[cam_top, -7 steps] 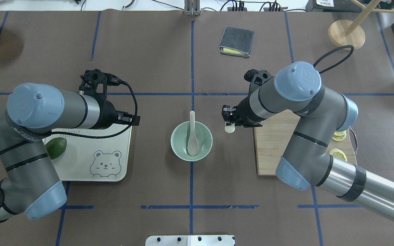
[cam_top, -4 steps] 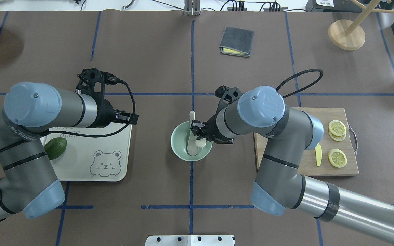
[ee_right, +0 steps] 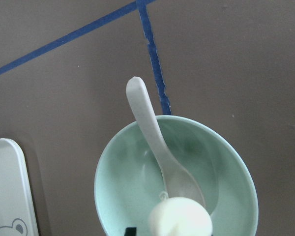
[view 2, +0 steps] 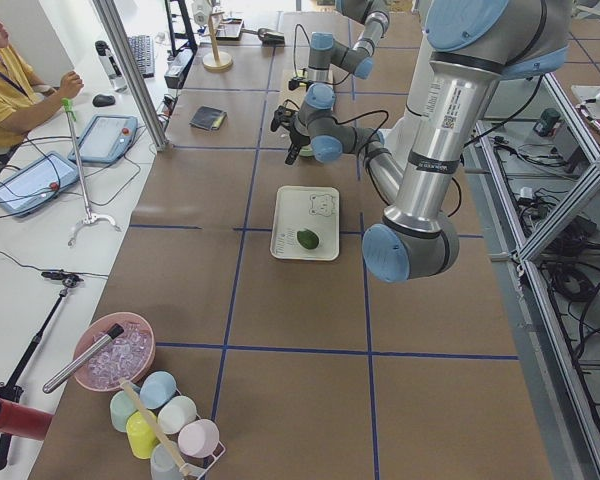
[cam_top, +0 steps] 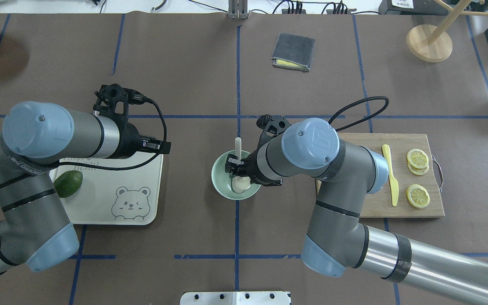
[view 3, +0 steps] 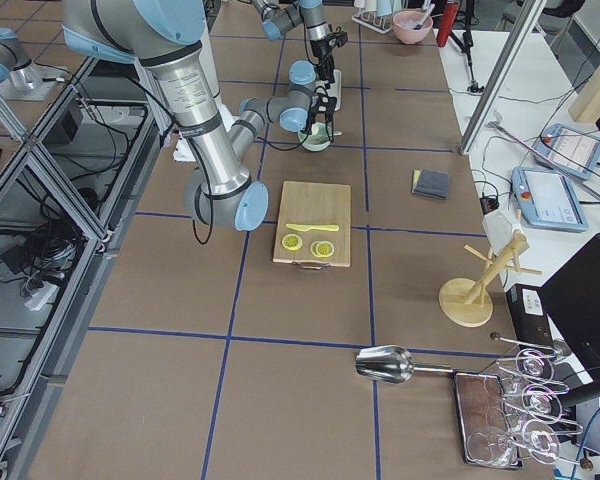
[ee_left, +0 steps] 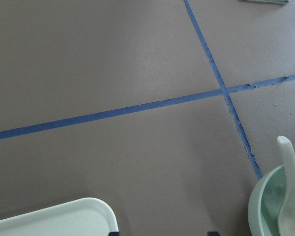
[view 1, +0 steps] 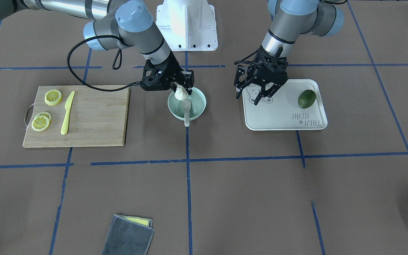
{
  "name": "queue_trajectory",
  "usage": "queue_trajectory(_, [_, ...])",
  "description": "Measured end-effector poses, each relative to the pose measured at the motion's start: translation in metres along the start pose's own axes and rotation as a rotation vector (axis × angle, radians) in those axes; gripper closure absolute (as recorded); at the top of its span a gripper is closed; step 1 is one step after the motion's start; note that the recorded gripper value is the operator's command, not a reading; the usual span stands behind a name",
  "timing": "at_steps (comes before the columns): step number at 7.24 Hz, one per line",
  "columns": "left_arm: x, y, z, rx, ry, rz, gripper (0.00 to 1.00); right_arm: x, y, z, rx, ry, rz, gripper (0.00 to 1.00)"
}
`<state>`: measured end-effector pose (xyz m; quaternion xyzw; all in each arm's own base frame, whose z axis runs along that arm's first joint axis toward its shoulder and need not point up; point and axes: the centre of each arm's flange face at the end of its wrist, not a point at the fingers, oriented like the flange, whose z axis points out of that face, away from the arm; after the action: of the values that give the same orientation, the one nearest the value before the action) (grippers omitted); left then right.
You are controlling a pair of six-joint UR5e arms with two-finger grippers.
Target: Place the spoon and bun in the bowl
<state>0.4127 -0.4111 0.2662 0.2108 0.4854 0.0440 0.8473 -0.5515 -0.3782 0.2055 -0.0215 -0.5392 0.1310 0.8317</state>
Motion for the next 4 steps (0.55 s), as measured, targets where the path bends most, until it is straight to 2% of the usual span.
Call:
queue_trajectory(1, [0.0, 0.0, -0.001, 0.001, 0.001, 0.0, 0.33, 0.0, 0.0, 0.0, 0.0, -0.001, 0.0, 0.3])
queue_trajectory(2, [-0.001, 0.0, -0.001, 0.0, 0.0, 0.0, 0.33, 0.0, 0.0, 0.0, -0.001, -0.002, 0.0, 0.23])
queue_trajectory(3, [-0.005, 0.003, -0.002, -0.003, -0.004, -0.001, 0.33, 0.0, 0.0, 0.0, -0.001, -0.002, -0.001, 0.01])
queue_trajectory(4, [-0.01, 0.006, -0.003, -0.006, -0.01, -0.002, 0.33, 0.001, -0.001, -0.001, 0.0, -0.003, -0.001, 0.0])
